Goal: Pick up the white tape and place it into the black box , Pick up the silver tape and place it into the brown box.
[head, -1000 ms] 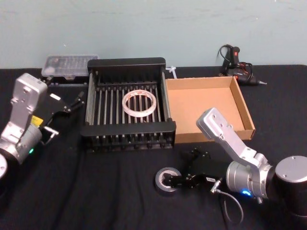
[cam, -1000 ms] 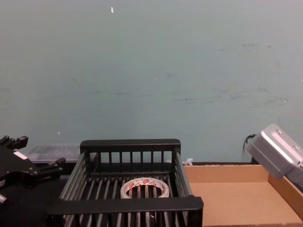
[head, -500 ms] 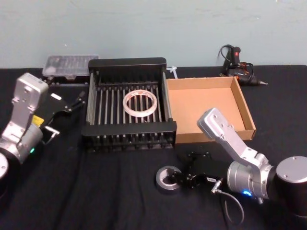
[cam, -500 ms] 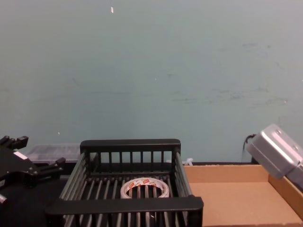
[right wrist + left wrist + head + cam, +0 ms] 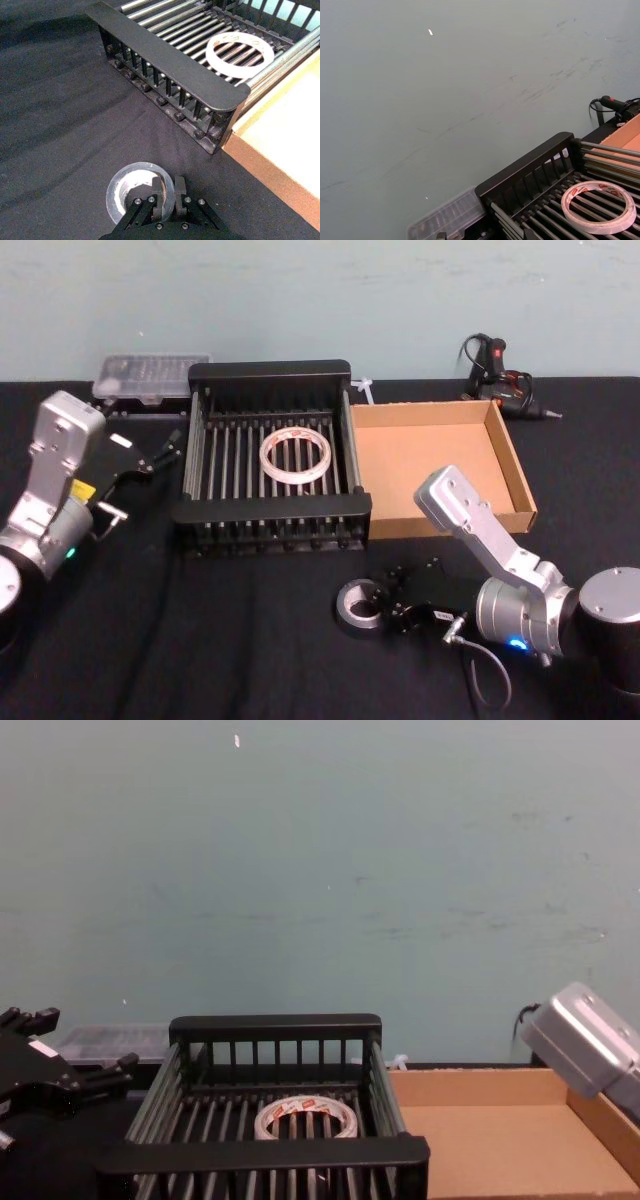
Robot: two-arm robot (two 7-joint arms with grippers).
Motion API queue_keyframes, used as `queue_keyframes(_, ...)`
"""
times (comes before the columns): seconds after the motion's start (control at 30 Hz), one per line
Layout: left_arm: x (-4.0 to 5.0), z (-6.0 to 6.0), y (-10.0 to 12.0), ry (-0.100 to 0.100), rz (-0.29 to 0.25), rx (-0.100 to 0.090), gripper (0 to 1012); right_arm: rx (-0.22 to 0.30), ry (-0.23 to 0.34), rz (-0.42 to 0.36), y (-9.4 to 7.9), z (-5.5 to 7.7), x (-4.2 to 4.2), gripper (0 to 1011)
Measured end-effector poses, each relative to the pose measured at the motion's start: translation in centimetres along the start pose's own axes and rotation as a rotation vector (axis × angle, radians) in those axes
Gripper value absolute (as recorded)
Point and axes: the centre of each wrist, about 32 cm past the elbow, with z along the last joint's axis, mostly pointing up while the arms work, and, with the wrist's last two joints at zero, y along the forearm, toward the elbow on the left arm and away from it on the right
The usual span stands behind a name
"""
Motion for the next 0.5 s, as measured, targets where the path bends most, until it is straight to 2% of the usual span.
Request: queue_keyframes(0.5,0.00,0.00,0.00,0.000,0.000,0.000,1001,0.007,-0.002,0.009,-0.02,-0.03,0.02,157)
